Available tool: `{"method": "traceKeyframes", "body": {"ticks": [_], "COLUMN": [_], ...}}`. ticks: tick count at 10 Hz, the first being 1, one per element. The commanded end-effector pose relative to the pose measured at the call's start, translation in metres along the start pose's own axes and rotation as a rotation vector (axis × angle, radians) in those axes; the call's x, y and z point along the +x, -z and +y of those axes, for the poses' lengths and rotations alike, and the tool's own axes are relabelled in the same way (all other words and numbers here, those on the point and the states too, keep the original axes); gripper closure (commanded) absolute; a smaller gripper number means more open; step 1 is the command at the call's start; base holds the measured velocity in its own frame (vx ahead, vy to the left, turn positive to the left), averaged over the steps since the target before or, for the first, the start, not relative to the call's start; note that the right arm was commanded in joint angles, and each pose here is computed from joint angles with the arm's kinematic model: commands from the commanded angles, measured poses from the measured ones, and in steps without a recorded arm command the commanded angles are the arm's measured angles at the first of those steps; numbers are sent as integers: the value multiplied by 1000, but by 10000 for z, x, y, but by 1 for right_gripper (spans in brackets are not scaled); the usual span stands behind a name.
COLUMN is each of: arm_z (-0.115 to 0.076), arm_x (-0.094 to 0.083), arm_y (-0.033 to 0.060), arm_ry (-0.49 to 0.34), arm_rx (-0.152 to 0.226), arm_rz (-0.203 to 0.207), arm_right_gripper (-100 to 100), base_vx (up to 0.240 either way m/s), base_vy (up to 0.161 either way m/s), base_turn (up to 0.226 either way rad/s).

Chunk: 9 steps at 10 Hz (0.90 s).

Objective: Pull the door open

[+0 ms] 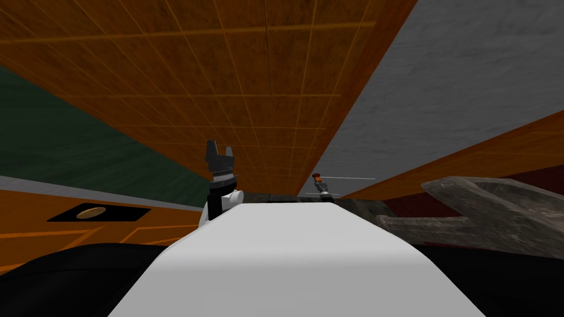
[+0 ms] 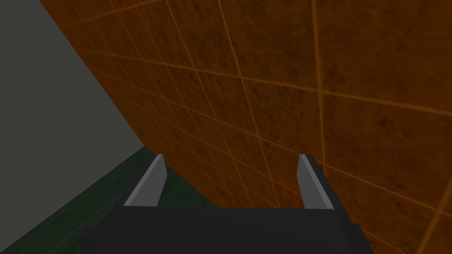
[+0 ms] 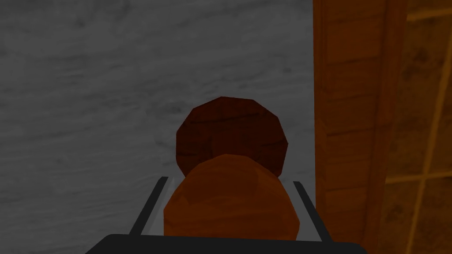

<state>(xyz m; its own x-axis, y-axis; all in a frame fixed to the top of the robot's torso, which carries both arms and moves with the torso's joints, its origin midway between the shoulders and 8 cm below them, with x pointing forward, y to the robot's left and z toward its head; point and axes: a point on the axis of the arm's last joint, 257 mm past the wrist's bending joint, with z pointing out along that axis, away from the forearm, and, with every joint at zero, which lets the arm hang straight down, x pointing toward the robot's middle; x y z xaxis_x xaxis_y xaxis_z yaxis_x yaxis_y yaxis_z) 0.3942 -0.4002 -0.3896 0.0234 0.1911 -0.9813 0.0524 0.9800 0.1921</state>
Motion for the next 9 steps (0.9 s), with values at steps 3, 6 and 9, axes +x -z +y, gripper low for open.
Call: {"method": "traceKeyframes", "body": {"ticks": [3, 6, 9], "arm_z": [72, 114, 155], "arm_x": [44, 55, 66], "arm_y": [-12, -32, -51], "arm_ry": [-114, -200, -270], "arm_rx": [-14, -24, -34], "arm_rz": [6, 8, 11], "arm_right_gripper": [100, 100, 100], "base_vx": [-15, -18, -17], "base_vy": [0, -2, -5], "base_turn": [-15, -16, -20]}}
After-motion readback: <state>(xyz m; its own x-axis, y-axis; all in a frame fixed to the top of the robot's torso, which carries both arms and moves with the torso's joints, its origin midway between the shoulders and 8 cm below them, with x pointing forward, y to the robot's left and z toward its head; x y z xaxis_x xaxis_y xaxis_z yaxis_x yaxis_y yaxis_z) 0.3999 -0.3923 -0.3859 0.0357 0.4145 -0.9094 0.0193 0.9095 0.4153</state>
